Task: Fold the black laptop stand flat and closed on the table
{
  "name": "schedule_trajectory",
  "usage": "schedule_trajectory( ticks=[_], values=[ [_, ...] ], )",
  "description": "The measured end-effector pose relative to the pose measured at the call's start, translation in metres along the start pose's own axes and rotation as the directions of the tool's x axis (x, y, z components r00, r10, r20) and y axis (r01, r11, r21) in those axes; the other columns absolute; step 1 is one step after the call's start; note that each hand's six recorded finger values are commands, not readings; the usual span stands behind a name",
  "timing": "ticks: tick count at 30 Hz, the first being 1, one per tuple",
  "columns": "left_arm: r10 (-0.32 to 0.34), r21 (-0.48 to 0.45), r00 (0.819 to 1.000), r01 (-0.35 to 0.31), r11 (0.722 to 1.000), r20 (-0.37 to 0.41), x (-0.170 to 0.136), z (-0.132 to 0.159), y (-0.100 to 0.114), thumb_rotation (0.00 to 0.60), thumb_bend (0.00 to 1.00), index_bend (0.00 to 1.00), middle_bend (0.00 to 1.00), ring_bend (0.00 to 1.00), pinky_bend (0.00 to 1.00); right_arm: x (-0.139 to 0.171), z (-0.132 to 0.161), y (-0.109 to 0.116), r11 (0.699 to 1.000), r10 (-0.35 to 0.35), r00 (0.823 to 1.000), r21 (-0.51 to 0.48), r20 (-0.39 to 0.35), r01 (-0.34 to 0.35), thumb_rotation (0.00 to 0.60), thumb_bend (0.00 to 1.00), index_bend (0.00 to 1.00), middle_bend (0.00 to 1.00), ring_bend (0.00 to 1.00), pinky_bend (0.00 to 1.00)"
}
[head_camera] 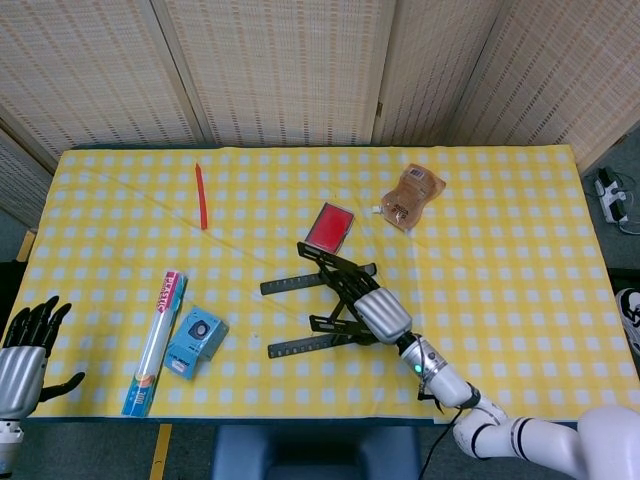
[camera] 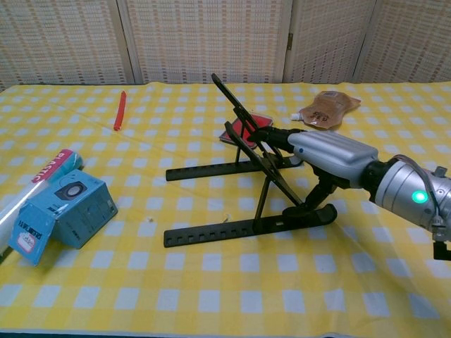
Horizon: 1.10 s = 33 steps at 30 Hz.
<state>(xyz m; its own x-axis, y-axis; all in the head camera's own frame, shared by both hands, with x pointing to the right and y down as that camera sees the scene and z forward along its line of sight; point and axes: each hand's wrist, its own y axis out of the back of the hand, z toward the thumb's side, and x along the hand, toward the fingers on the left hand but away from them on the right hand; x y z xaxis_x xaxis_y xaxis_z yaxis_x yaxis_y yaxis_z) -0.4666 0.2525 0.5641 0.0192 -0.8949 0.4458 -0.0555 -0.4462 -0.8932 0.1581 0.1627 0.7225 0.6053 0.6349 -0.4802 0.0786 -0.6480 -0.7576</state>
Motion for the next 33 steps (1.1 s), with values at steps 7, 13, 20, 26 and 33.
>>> schedule_trajectory(
  ticks=[7, 13, 20, 26, 33],
  values=[
    [0.000, -0.001, 1.000, 0.000, 1.000, 0.006, 0.001, 0.000, 0.000, 0.600, 0.09, 0.00, 0.00, 0.00, 0.00, 0.000, 0.004, 0.007, 1.000, 0.013, 1.000, 0.006, -0.024, -0.012, 0.600, 0.21, 0.00, 0.00, 0.00, 0.00],
    [0.001, -0.003, 1.000, -0.001, 1.000, 0.003, 0.004, -0.001, 0.001, 0.600, 0.09, 0.00, 0.00, 0.00, 0.00, 0.024, -0.007, 0.032, 0.994, 0.036, 0.999, -0.104, -0.024, -0.038, 0.600, 0.24, 0.00, 0.00, 0.00, 0.00],
    [-0.006, -0.007, 1.000, 0.007, 1.000, 0.019, 0.005, 0.004, -0.001, 0.600, 0.09, 0.00, 0.00, 0.00, 0.00, 0.032, -0.028, 0.067, 0.966, 0.045, 0.999, -0.256, 0.029, -0.036, 0.600, 0.78, 0.00, 0.00, 0.00, 0.00],
    [-0.011, -0.004, 1.000, 0.011, 1.000, 0.017, 0.005, 0.005, -0.002, 0.600, 0.09, 0.00, 0.00, 0.00, 0.00, 0.009, -0.038, 0.073, 0.948, 0.097, 0.992, -0.310, 0.078, -0.068, 0.600, 0.95, 0.00, 0.00, 0.00, 0.00],
    [-0.021, -0.004, 1.000, 0.021, 1.000, 0.019, 0.004, 0.007, -0.004, 0.600, 0.09, 0.00, 0.00, 0.00, 0.00, -0.025, -0.046, 0.070, 0.933, 0.160, 0.977, -0.344, 0.139, -0.104, 0.600, 0.99, 0.00, 0.00, 0.01, 0.00]
  ],
)
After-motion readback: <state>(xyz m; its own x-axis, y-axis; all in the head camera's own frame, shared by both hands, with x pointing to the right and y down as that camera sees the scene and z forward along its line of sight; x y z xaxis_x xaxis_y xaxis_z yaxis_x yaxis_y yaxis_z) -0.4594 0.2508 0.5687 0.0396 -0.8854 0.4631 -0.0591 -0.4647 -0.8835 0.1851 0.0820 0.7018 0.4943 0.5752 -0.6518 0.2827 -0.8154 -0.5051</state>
